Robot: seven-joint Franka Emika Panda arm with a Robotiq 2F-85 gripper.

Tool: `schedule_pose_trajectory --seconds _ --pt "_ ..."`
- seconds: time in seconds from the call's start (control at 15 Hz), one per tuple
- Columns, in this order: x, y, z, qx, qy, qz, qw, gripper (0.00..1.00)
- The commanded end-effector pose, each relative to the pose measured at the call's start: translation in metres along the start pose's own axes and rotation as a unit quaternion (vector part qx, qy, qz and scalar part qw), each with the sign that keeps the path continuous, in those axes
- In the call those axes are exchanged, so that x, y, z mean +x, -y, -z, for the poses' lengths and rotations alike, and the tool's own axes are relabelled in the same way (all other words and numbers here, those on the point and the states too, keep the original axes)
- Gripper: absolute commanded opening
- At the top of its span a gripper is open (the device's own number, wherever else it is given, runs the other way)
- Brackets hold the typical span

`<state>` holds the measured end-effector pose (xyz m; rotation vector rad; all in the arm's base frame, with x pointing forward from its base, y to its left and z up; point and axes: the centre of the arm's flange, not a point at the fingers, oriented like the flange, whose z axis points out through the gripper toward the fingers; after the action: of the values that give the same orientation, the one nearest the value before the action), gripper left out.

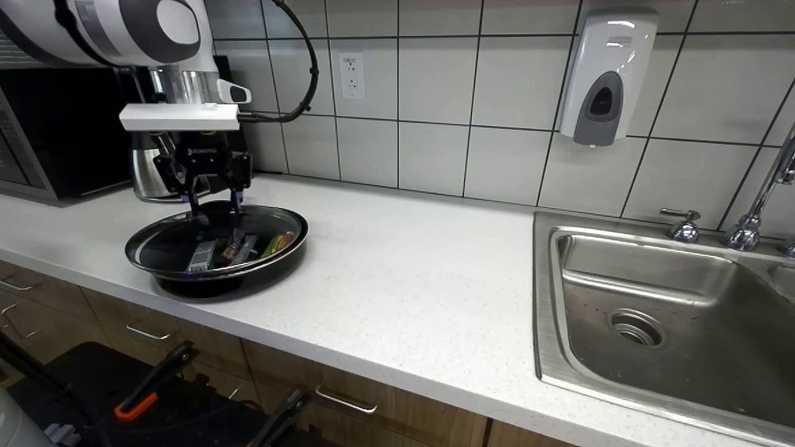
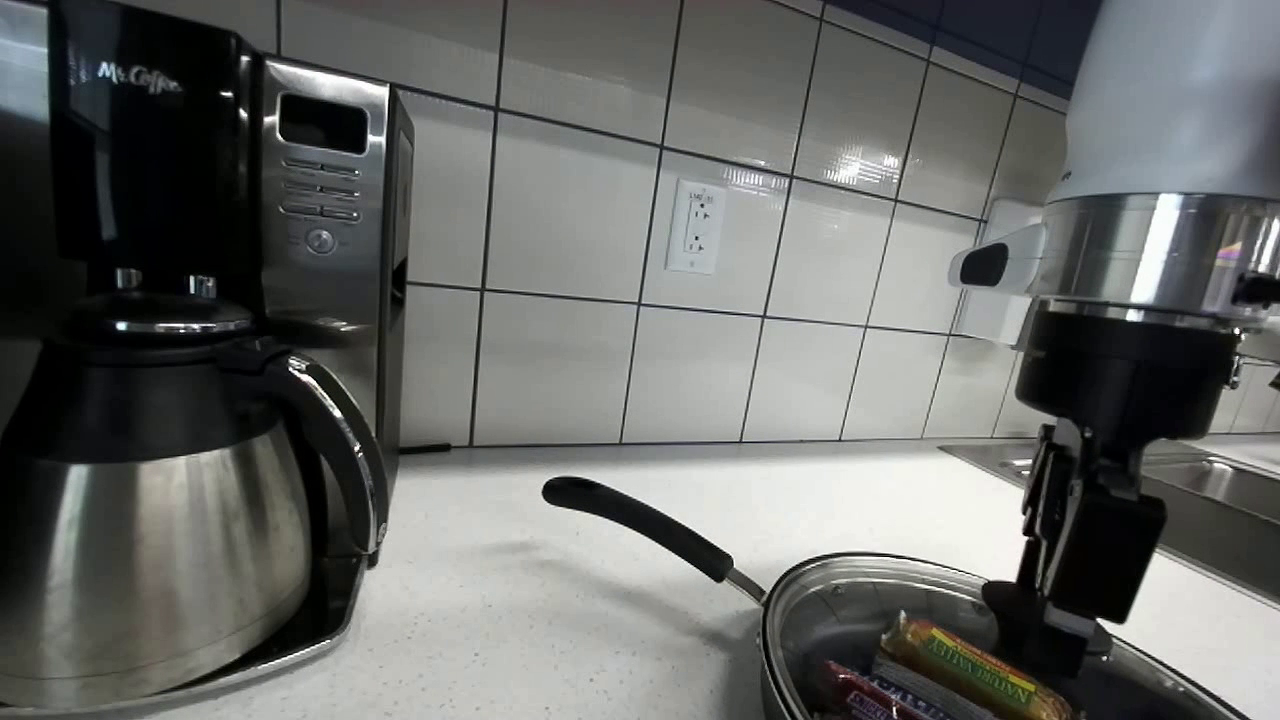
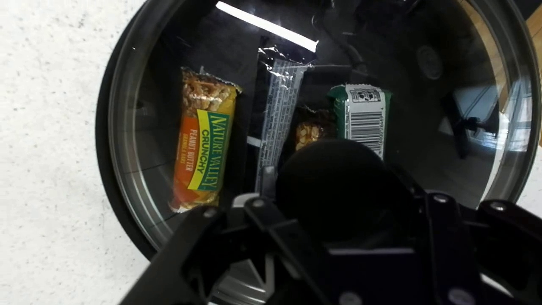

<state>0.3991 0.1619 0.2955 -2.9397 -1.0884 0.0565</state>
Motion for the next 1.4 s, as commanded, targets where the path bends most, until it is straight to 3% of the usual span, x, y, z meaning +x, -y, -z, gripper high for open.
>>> schedule_pose_trajectory --seconds 0.0,1.33 --pt "-0.0070 -0.0041 0.0193 -0.028 -0.027 -0.031 0.9988 0.39" --pt "-0.0038 -0.0032 0.0200 -0.015 -0.036 -0.035 0.9986 0.39"
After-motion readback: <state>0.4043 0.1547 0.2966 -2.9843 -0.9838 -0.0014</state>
